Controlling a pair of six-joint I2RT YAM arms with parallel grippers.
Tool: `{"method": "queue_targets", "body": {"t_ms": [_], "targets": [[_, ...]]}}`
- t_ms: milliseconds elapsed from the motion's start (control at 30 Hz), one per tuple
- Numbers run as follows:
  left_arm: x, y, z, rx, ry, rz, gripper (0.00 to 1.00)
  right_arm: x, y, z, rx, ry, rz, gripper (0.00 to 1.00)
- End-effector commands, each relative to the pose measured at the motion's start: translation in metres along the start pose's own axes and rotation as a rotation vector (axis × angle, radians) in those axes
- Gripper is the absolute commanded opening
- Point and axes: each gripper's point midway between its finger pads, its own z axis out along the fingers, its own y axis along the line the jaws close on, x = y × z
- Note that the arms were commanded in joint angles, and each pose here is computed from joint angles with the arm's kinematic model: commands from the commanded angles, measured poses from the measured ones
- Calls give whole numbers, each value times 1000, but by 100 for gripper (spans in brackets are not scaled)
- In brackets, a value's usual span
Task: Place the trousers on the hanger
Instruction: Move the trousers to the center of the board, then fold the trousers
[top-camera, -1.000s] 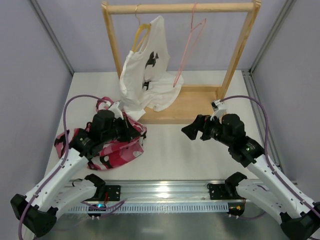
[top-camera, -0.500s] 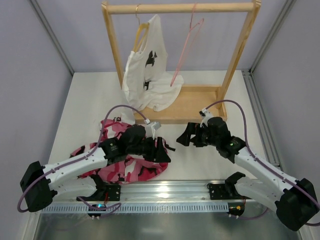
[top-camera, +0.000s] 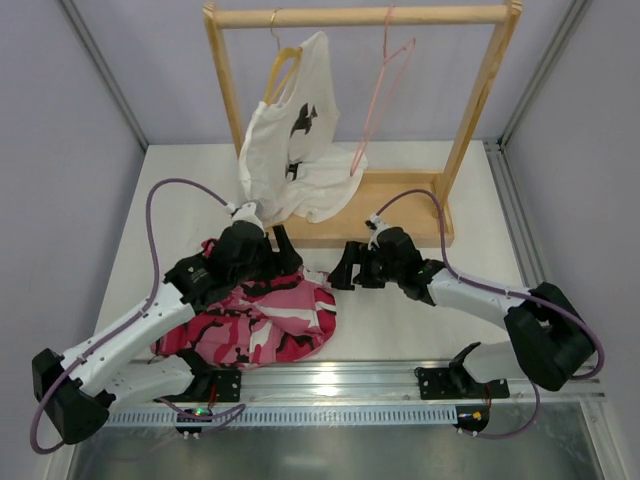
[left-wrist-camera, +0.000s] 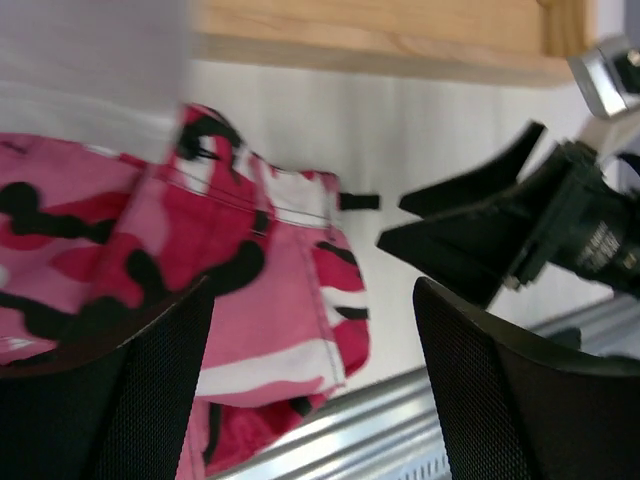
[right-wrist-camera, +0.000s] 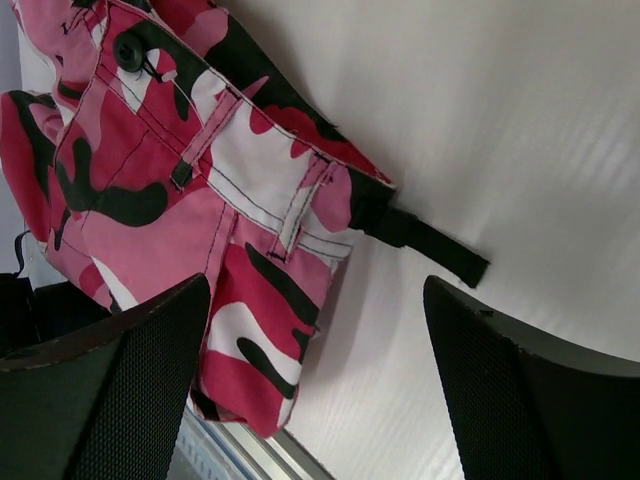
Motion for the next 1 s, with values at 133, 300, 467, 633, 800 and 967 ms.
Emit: {"method": "queue_targets", "body": {"t_ms": [133,300,467,633,800,967], "targets": [[-16,109,-6,-303,-137,-200,84,-16,22,41,-12,-64,7,84],[-17,149,-4,-399,-189,-279,86,-7,13,56,7,-53,11,68],[-21,178,2,-477,-205,-356,90,-8,24,56,-53,-53,-12,52],[-32,203,8,-533,-205,-410,92,-9,14,34,17,-69,-50,4],[-41,188,23,-432,-170,-364,96,-19,-36,-37,329,-189,-81,4],[-37,204,35,-494,-159,-368,94,-19,-44,-69,358,-255,-86,4]]}}
